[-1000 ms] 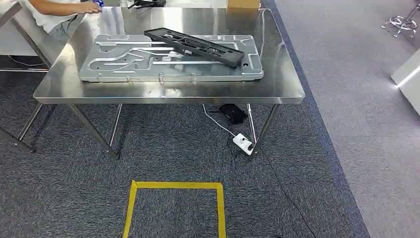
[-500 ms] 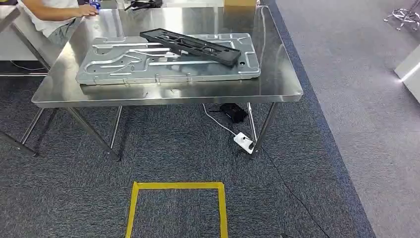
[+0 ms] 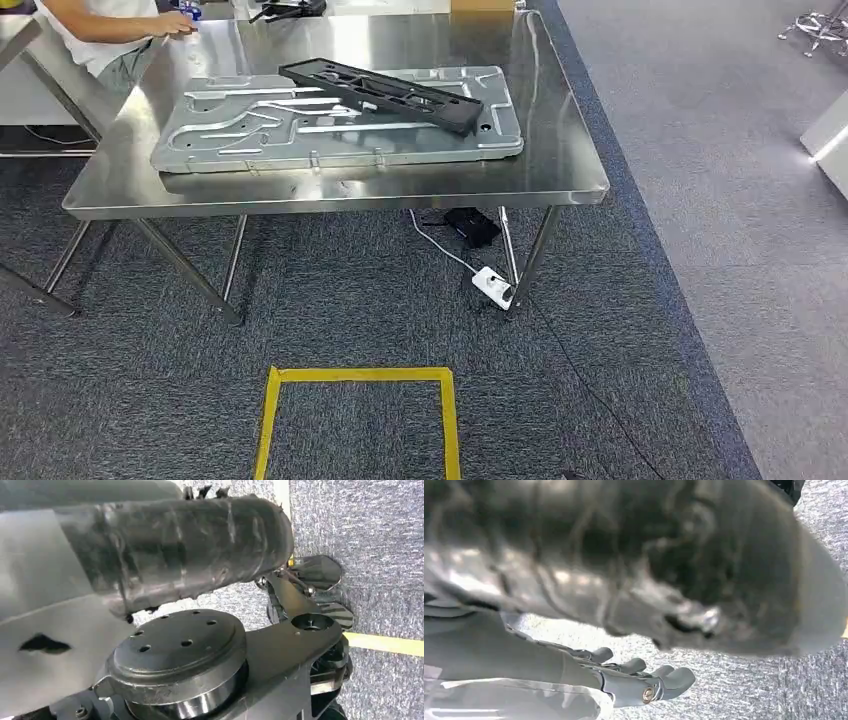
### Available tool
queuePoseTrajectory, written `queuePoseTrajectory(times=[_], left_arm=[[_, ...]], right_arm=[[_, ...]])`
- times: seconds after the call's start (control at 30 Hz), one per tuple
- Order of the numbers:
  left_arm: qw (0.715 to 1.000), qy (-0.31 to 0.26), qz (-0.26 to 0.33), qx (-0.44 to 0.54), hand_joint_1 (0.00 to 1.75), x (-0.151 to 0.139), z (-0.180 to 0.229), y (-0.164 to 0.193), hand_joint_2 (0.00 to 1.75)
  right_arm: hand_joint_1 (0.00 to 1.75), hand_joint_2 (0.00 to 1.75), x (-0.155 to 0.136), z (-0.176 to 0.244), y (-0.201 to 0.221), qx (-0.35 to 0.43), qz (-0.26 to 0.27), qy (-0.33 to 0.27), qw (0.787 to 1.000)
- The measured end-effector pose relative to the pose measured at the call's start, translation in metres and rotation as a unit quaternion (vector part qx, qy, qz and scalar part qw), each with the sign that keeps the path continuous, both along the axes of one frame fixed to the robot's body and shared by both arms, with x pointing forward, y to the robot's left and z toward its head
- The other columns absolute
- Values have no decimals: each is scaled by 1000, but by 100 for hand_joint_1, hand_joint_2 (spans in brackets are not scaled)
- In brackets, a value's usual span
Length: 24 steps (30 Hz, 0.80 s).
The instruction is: Take the parts from the cabinet and place them on the table.
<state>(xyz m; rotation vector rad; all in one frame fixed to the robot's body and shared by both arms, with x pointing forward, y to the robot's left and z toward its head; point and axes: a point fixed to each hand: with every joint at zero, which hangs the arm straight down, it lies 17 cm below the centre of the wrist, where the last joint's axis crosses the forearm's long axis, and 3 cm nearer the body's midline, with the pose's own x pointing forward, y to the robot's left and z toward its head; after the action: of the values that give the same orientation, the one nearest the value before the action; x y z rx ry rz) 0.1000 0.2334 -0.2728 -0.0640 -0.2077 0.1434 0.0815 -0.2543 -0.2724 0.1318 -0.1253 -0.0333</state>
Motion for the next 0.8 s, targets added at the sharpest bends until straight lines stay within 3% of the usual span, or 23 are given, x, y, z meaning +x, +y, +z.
queuePoseTrajectory(times=[0.8], left_arm=[[1000, 14, 10, 5, 0, -4, -1, 3, 0]], right_arm=[[0, 0, -5, 1, 17, 12, 4, 15, 1000]])
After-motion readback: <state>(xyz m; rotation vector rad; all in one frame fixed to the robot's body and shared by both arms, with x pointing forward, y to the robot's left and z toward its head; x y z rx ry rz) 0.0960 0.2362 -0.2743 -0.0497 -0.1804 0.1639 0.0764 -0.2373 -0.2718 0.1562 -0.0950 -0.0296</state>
